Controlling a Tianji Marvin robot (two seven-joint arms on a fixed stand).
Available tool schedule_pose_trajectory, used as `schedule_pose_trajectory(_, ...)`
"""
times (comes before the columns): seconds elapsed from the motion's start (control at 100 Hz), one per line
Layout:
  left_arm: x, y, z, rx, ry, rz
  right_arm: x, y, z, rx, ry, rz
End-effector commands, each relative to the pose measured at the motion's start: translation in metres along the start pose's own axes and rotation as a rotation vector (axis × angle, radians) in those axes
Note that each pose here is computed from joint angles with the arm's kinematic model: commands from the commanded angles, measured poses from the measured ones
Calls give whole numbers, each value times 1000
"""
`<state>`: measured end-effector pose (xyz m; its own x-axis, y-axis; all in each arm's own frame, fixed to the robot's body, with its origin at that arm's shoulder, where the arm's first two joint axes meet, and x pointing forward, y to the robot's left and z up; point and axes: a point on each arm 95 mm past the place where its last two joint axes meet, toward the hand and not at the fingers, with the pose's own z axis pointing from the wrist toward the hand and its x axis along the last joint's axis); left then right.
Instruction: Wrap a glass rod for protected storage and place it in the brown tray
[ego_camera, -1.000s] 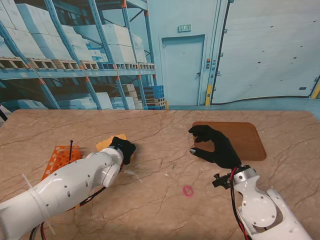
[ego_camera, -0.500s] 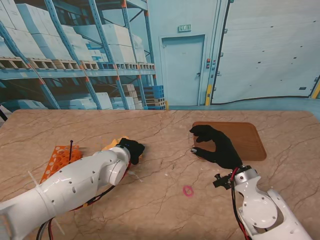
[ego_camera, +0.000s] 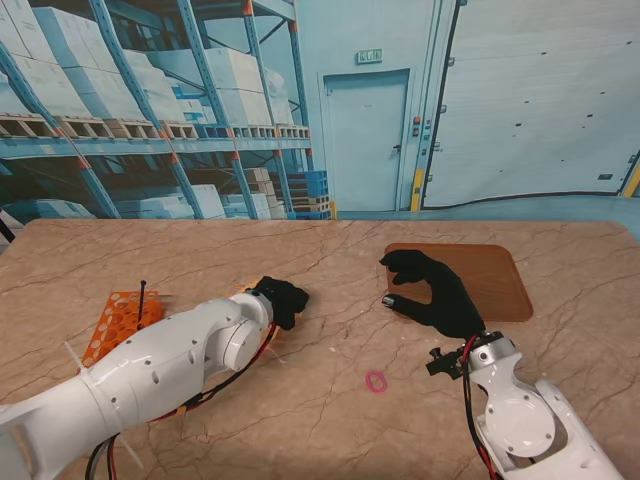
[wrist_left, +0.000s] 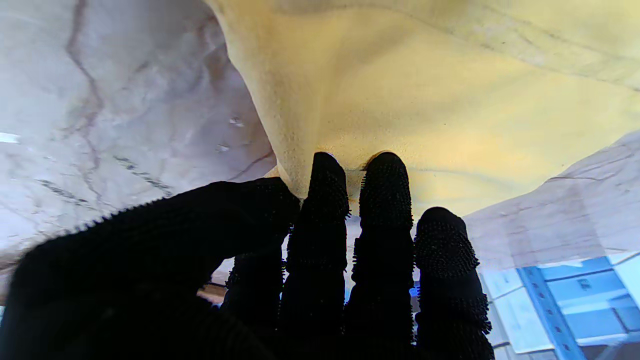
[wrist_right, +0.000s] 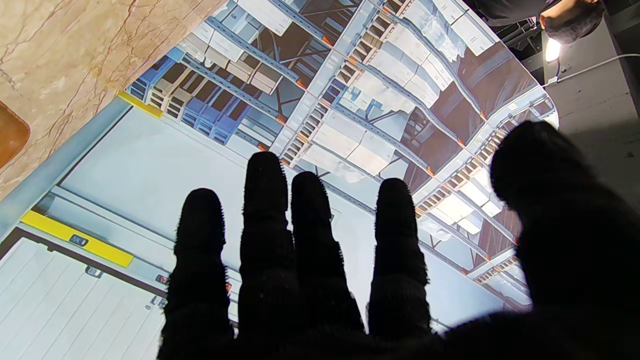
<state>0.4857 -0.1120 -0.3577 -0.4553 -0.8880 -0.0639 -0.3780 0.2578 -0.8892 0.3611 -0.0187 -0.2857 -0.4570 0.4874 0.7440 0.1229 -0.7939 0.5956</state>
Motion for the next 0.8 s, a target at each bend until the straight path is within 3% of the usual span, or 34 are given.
schedule_pose_trajectory(0.0, 12, -4, 1, -1, 39, -7, 3, -2, -1, -5, 7, 8)
schedule_pose_trajectory(0.37, 30, -9, 3, -39, 176, -12, 3, -2, -1, -8, 10, 8)
schedule_pose_trajectory(0.79, 36, -11, -5, -141, 371, 40, 3, -2, -2, -7, 11, 8)
